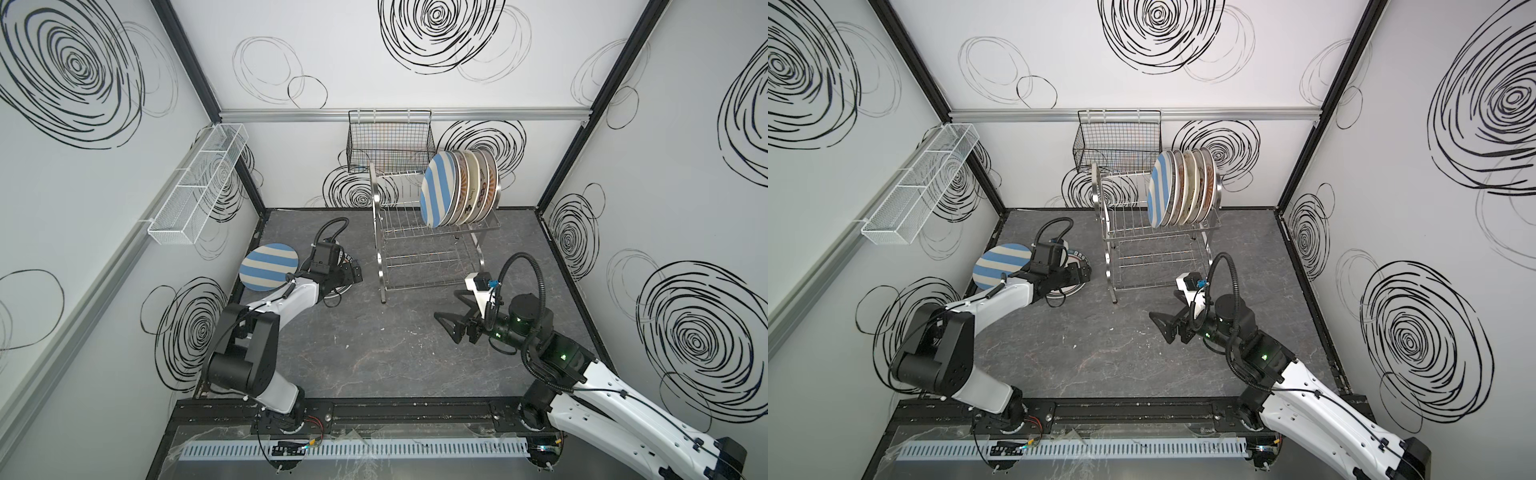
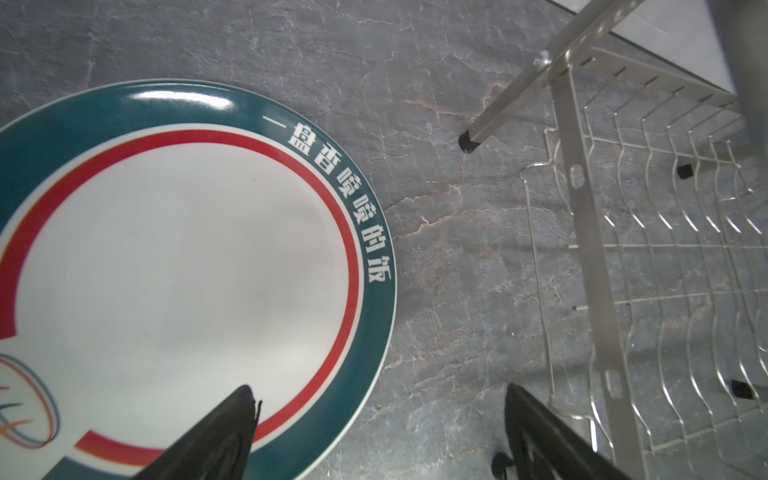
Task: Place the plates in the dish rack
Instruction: 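Push the green-rimmed plate with the left gripper toward the right gripper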
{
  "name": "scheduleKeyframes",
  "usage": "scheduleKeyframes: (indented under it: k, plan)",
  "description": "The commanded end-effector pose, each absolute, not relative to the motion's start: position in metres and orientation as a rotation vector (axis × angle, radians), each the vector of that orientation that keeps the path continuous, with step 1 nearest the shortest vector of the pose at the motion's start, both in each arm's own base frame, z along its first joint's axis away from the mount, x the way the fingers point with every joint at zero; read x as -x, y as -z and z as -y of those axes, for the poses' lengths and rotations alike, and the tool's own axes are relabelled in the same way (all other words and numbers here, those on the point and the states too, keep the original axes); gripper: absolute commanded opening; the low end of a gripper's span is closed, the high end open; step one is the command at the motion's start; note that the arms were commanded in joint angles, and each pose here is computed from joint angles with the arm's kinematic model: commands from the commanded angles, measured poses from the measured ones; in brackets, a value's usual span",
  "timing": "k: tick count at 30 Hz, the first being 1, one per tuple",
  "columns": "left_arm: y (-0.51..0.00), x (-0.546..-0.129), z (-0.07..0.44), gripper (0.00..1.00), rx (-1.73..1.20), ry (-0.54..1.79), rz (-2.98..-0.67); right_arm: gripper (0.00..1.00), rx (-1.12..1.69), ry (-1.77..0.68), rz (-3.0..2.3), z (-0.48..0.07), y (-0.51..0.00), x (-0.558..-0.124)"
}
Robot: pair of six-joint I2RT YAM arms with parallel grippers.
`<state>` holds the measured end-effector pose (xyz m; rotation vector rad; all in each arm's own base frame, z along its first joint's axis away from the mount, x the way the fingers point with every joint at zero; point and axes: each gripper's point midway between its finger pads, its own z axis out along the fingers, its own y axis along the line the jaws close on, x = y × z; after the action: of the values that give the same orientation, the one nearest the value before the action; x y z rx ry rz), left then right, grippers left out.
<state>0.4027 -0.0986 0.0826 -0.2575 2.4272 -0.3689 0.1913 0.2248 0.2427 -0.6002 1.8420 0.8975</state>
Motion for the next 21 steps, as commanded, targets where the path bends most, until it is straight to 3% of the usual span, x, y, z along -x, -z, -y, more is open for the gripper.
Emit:
scheduleKeyframes:
  k: [1,21]
  plan:
    - [-0.087,-0.422,0.102,0.96,0.266,0.376,-2.377,1.00,0.577,-0.980,-1.770,-0.228,-0.259,-0.185]
    - [-0.027,-0.392,0.106,0.96,0.253,0.377,-2.534,1.00,0.553,-1.004,-1.782,-0.222,-0.246,-0.179]
